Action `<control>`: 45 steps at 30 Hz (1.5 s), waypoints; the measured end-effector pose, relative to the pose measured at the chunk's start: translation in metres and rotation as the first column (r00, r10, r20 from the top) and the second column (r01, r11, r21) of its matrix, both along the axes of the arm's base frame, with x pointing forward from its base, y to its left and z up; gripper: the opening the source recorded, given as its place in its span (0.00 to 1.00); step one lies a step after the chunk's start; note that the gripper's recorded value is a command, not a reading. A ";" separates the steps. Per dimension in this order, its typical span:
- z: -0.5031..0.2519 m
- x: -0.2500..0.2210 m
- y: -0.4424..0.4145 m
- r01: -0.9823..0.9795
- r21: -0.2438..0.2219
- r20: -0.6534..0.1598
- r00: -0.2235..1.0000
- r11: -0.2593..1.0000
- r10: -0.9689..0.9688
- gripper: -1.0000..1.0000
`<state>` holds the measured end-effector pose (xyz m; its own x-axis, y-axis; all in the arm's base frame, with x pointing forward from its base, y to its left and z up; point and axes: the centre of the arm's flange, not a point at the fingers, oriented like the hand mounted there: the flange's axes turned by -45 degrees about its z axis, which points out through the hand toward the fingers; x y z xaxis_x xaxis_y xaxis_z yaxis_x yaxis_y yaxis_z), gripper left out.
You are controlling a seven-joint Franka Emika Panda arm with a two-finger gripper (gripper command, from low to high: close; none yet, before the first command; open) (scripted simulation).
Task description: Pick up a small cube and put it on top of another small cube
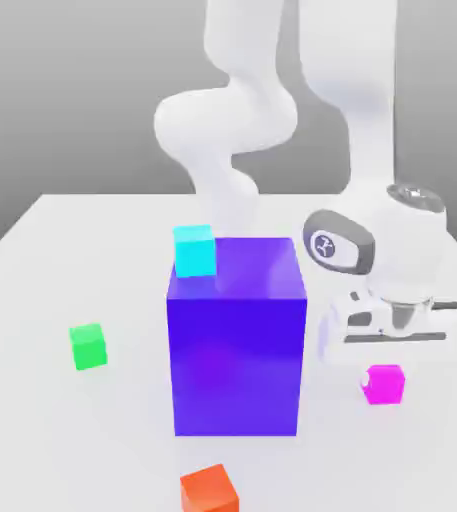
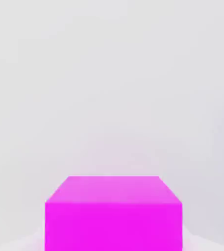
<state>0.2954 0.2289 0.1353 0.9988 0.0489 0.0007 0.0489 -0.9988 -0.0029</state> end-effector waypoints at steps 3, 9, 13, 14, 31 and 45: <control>0.026 0.001 0.001 0.000 0.001 0.000 1.000 1.000 0.000 0.00; 0.083 0.022 0.031 -0.106 0.054 0.073 0.992 0.993 0.102 0.00; 0.119 0.068 0.017 -0.187 0.069 0.162 0.971 0.980 0.174 0.00; 0.125 0.076 0.005 -0.206 0.058 0.174 0.966 0.977 0.193 0.00; 0.154 0.034 -0.414 0.053 -0.070 0.124 0.991 0.996 -0.044 0.00; 0.070 -0.074 -0.446 0.216 0.082 0.004 0.976 0.973 -0.217 0.00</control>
